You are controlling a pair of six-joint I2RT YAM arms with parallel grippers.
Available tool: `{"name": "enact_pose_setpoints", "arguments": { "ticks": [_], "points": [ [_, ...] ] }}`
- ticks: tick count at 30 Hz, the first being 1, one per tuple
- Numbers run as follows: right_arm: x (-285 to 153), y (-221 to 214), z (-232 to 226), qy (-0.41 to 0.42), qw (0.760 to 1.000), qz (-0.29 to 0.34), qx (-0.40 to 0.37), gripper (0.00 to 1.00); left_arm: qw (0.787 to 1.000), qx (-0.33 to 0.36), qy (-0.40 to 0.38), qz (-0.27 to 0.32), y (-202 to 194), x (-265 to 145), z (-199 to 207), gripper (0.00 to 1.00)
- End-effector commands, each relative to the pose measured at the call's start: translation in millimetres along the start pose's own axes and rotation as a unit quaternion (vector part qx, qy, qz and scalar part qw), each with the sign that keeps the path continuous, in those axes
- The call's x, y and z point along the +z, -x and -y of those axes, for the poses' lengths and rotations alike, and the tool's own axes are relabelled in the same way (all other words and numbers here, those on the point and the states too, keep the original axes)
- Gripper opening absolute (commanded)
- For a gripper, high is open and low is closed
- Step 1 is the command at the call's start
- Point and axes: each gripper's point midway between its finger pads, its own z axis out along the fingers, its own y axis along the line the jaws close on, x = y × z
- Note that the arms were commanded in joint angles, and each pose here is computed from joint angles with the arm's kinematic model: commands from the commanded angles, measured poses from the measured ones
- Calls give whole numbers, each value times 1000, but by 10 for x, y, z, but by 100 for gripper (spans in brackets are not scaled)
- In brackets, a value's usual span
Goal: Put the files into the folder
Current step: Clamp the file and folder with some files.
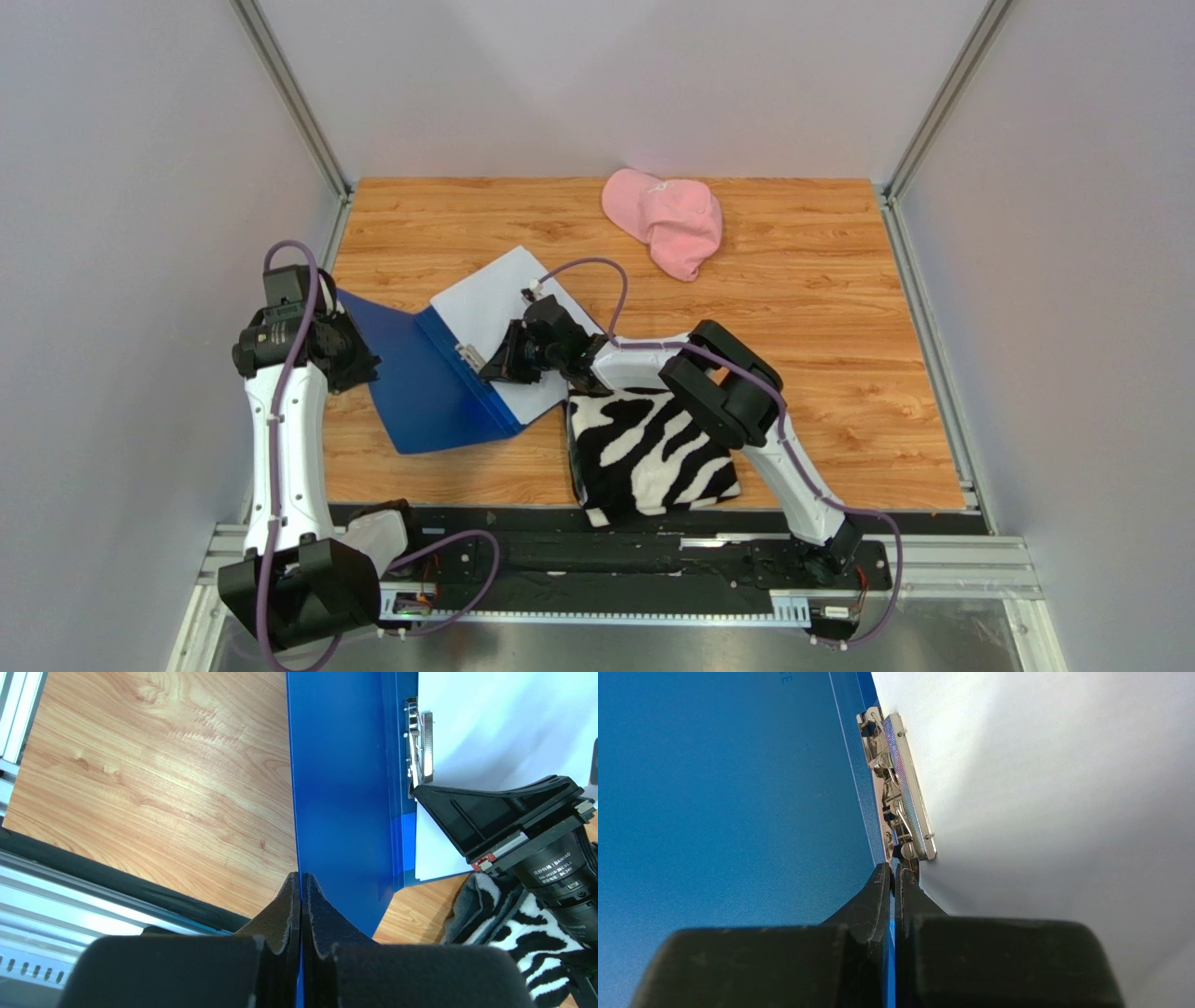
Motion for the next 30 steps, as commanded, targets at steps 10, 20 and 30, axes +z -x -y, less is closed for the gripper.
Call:
{"name": "enact_pose_setpoints", "arguments": {
  "ticks": [10, 20, 30],
  "points": [
    [-245, -675, 1712, -267, 963, -33, -3, 0, 995, -23, 21, 93, 232, -228, -104, 0],
    [-261, -902, 1822, -266, 963, -43, 27, 0, 996, -13, 13, 83, 157, -203, -93, 0],
    [-277, -972, 2177, -325, 945, -21, -7, 0, 998, -14, -11, 68, 101, -169, -8, 0]
  ]
}}
